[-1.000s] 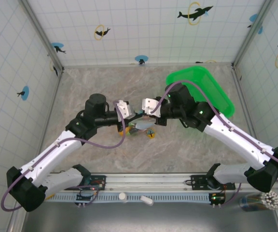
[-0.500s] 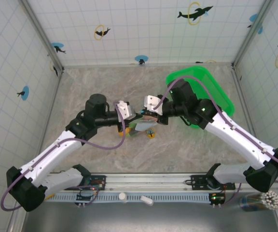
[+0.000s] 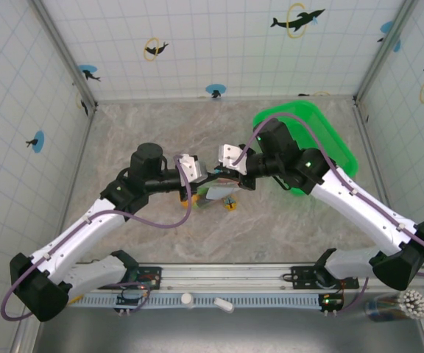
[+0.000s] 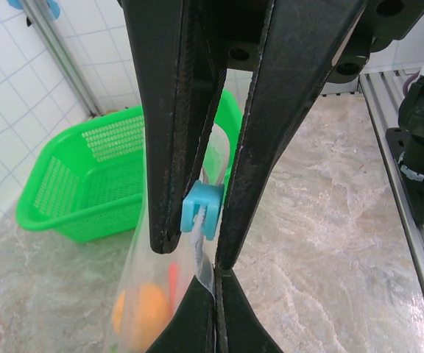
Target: Place the food in the zip-top bag and seal the zipper
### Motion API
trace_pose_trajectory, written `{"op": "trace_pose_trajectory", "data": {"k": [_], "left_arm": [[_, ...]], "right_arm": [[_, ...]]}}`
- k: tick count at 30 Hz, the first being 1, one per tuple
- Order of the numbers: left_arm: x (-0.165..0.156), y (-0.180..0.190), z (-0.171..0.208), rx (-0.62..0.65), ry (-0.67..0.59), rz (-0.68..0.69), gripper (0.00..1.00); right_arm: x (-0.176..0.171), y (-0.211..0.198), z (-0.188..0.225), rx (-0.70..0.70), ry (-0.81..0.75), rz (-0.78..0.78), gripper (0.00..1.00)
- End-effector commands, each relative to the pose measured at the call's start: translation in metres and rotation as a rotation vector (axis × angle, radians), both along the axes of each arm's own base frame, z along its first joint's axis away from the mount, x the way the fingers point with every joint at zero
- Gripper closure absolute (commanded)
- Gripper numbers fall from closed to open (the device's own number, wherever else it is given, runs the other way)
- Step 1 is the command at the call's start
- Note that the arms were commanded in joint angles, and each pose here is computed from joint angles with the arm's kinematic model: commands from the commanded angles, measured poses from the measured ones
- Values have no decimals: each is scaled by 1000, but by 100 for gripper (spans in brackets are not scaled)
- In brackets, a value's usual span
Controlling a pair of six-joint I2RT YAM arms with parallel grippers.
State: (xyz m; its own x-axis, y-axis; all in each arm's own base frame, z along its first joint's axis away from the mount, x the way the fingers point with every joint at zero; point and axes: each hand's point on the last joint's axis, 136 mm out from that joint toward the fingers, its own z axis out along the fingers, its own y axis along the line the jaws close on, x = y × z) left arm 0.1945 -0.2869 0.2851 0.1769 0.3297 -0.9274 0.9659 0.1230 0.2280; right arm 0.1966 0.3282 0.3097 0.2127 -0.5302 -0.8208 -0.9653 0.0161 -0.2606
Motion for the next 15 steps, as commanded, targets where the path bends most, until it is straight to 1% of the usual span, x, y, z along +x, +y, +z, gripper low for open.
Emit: {"op": "trace_pose_trajectory", "data": {"k": [1, 4, 9, 15], "left_arm": [[-2, -3, 9, -9, -27, -23, 100], [-2, -3, 9, -8, -27, -22, 100], [-2, -2, 6, -2, -25, -16, 100], [-2, -3, 8, -6, -28, -17, 100]], "right_arm": [[-2, 2, 14, 36, -20, 6, 82], [-2, 2, 15, 40, -26, 4, 86], [-2, -1, 19, 53, -33, -4, 84], [-1, -5, 14, 44, -31, -21, 80]]}}
